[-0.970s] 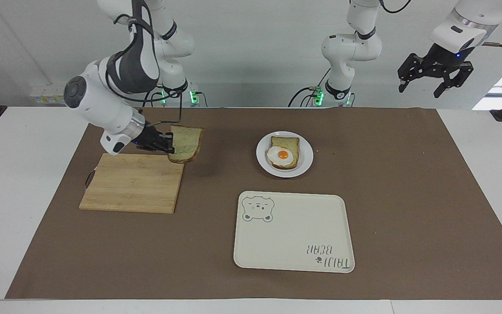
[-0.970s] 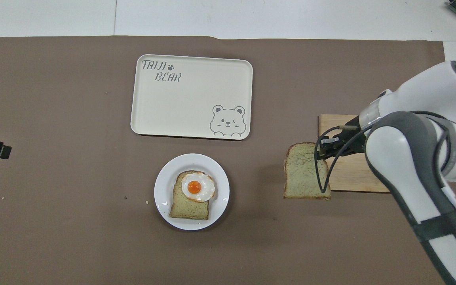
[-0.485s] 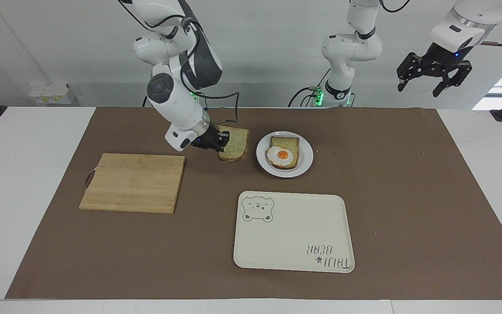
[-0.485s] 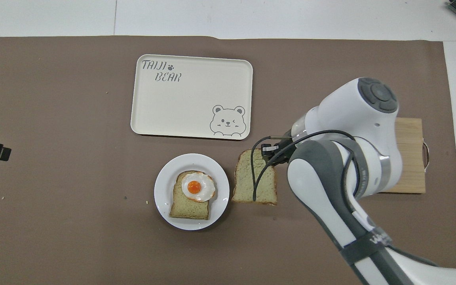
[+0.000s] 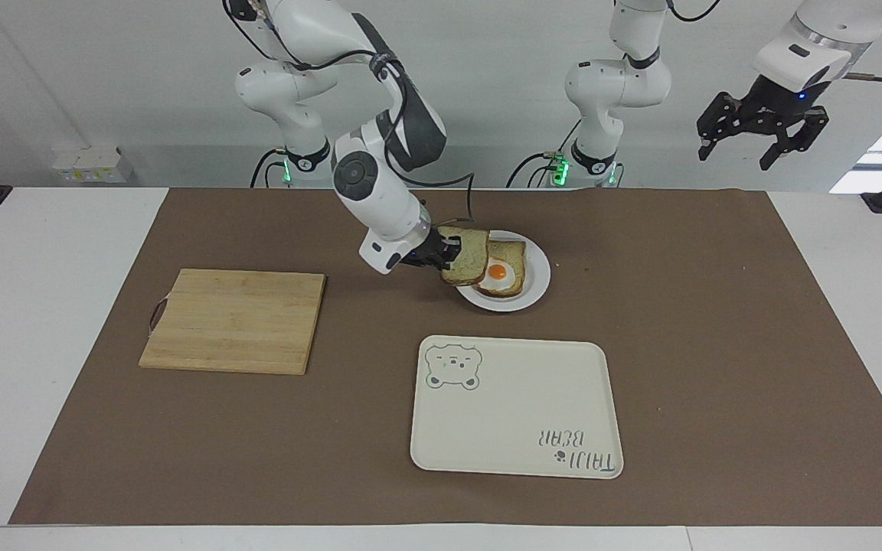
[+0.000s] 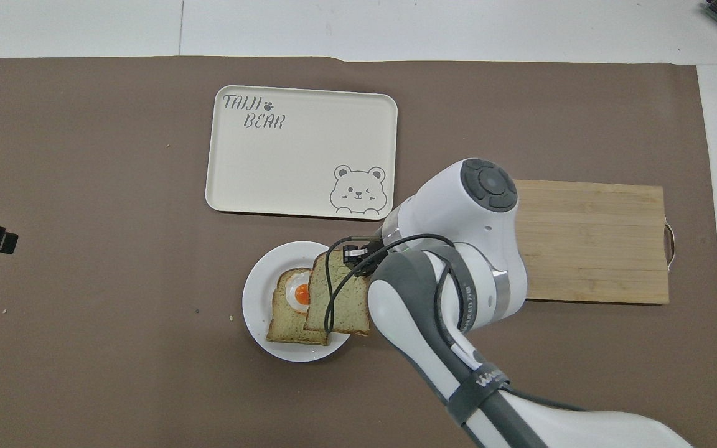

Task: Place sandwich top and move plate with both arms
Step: 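Lift the bread slice with the right gripper and carry it over the plate, then lower the bread onto the egg toast and open the right gripper, then withdraw the right gripper while the left gripper reaches toward the plate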

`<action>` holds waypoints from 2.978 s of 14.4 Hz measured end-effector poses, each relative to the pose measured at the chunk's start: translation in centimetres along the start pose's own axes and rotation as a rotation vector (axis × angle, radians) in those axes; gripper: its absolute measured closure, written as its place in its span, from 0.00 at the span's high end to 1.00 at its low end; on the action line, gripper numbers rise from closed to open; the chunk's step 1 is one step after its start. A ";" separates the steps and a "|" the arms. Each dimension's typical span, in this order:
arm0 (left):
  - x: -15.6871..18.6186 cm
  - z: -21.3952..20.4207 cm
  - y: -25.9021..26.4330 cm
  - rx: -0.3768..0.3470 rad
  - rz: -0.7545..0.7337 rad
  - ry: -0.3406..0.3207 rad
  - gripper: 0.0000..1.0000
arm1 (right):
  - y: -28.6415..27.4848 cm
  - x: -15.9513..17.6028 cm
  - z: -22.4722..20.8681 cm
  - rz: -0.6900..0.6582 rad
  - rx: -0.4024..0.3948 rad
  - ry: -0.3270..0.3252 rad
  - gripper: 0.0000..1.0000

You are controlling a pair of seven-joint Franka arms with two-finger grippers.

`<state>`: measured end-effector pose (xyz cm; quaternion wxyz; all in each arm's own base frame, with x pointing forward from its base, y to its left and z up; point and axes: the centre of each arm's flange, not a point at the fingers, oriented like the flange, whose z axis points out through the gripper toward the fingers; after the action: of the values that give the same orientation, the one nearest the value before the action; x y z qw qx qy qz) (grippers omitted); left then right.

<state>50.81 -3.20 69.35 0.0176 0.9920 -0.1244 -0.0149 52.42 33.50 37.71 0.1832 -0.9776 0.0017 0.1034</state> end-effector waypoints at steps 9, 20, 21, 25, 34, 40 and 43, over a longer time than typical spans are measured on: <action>0.0 0.0 0.0 0.000 0.000 0.000 1.00 | -2.8 0.1 3.1 -0.003 0.049 0.072 0.10; -0.1 0.0 -0.1 0.000 -0.003 0.001 1.00 | -4.3 -0.9 7.6 -0.116 0.021 0.075 0.10; 0.0 0.0 -0.1 0.000 -0.003 0.001 1.00 | -4.0 -0.9 7.7 -0.122 0.018 0.072 0.10; -0.1 0.0 -0.2 0.000 -0.004 0.001 1.00 | -3.8 -0.9 7.8 -0.139 0.015 0.069 0.11; 0.0 0.1 0.2 -0.006 0.003 0.000 1.00 | -3.6 0.6 2.9 -0.200 0.000 0.158 0.82; -0.8 1.2 1.4 -0.075 0.022 -0.020 1.00 | 0.8 1.4 -7.6 -0.242 -0.123 0.254 1.00; -2.2 2.2 2.3 -0.120 0.038 -0.028 1.00 | 3.2 1.1 -11.2 -0.236 -0.185 0.263 1.00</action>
<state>48.01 -4.90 67.30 0.0758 0.9863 -0.1422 -0.0357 55.67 26.50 46.57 0.1015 -0.9888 -0.0985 -0.0475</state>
